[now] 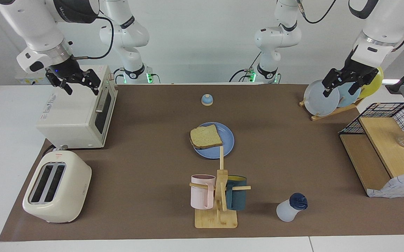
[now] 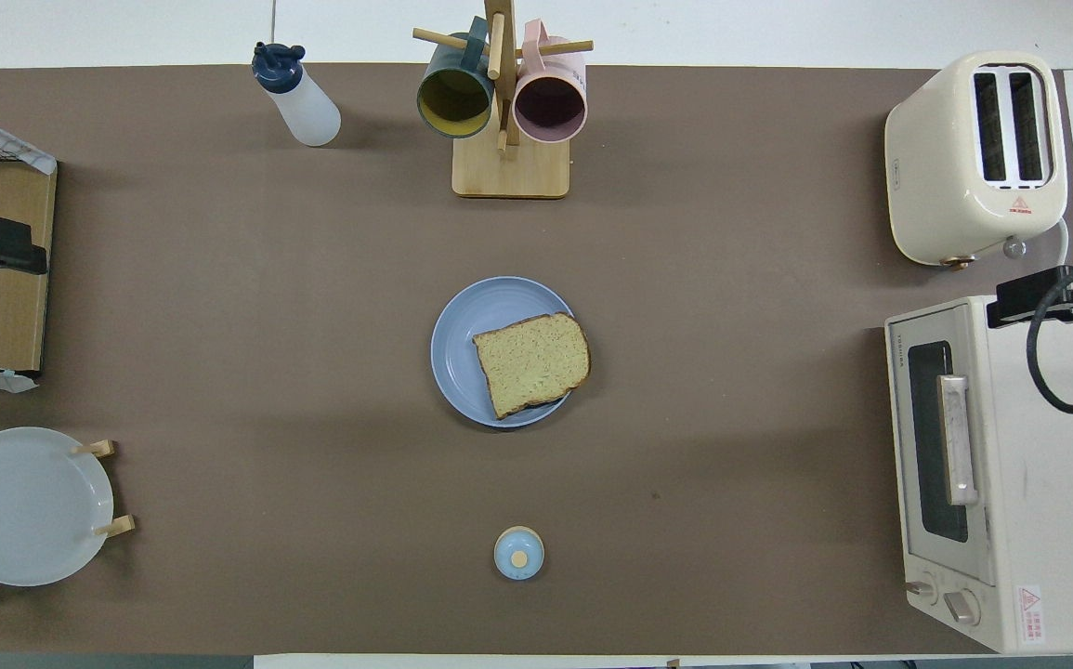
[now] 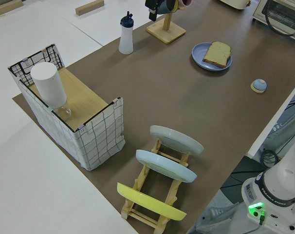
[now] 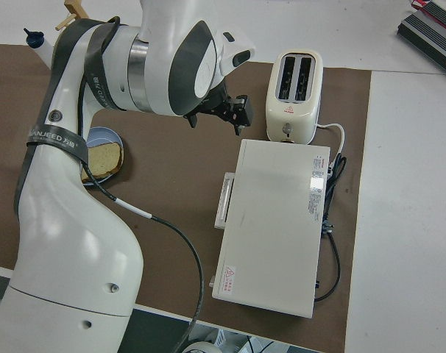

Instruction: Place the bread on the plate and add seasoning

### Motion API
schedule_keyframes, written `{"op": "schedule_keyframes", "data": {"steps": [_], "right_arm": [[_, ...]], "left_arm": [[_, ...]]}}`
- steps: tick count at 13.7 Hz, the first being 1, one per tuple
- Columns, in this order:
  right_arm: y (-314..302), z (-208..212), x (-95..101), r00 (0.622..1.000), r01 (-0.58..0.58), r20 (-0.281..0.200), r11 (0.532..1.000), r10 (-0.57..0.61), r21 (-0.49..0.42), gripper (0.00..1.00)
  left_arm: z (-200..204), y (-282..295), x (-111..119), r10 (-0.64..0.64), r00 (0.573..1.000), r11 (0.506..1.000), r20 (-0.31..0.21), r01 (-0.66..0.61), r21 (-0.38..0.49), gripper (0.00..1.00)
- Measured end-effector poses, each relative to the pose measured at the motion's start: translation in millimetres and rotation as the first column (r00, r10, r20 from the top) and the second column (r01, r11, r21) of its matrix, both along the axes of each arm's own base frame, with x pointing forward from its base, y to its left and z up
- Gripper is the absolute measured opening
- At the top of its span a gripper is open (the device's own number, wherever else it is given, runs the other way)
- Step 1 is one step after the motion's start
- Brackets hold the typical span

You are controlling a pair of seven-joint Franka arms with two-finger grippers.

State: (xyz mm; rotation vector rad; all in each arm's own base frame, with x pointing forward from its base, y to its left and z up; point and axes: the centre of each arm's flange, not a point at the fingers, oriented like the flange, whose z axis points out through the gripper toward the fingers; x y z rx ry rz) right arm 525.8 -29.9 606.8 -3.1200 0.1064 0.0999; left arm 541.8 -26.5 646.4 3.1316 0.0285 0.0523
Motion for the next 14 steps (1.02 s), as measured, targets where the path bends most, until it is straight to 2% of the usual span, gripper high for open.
{"op": "schedule_keyframes", "data": {"steps": [2,4,8,10,14], "right_arm": [[0.0,0.0,0.0,1.000,0.000,0.000,1.000,0.000,0.000,1.00],[0.0,0.0,0.0,1.000,0.000,0.000,1.000,0.000,0.000,1.00],[0.0,0.0,0.0,1.000,0.000,0.000,1.000,0.000,0.000,1.00],[0.0,0.0,0.0,1.000,0.000,0.000,1.000,0.000,0.000,1.00],[0.0,0.0,0.0,1.000,0.000,0.000,1.000,0.000,0.000,1.00]], "left_arm": [[-16.6,-4.0,-9.5,-0.011,1.000,1.000,-0.017,0.011,-0.002,1.00],[-28.3,-5.8,-5.6,-0.014,1.000,1.000,-0.018,0.014,-0.002,1.00],[-5.0,-7.5,1.4,-0.037,0.999,0.999,-0.003,0.037,-0.001,1.00],[-11.2,-8.0,4.7,-0.089,0.996,0.996,-0.011,0.089,0.001,1.00],[-23.1,-8.5,10.6,-0.103,0.994,0.995,-0.032,0.103,0.001,1.00]]}}
